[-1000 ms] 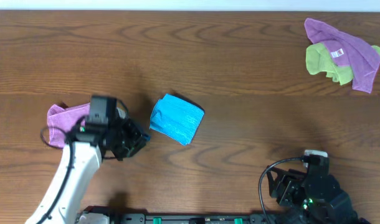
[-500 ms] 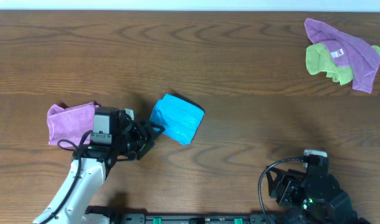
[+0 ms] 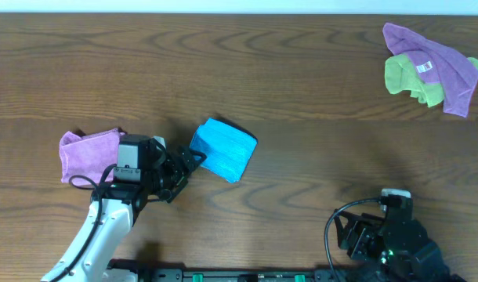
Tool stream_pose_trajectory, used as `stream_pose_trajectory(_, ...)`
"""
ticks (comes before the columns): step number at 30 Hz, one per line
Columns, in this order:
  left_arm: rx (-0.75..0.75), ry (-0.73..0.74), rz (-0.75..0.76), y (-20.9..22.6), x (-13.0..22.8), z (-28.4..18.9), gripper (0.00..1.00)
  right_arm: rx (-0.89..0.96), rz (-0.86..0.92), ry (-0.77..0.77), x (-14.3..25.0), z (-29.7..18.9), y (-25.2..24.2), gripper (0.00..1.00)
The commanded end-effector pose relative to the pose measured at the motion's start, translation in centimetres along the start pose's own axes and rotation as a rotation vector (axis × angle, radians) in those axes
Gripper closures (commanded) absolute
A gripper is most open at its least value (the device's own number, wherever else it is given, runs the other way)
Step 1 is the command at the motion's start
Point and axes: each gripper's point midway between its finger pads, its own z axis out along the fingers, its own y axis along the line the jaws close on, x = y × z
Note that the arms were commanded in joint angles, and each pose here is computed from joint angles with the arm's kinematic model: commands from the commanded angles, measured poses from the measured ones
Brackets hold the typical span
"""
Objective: Fold the cloth
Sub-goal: 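Retract the right gripper and grasp the blue bundle's left edge with the left gripper, then lift the blue bundle with the left gripper and carry it onto the pink cloth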
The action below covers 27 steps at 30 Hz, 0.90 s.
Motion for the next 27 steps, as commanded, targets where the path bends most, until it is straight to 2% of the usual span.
stream_pose_trajectory(1,-0.026,-0.052,0.013,0.3,-0.9,0.2,0.05,0.002,0.003,-0.004,-0.1,0.0,-0.1,0.36)
stream_pose_trajectory(27,-0.048,-0.080,-0.059,1.2,-2.7,4.4,0.05,-0.023,0.009,-0.030,-0.7,0.0,0.5,0.38)
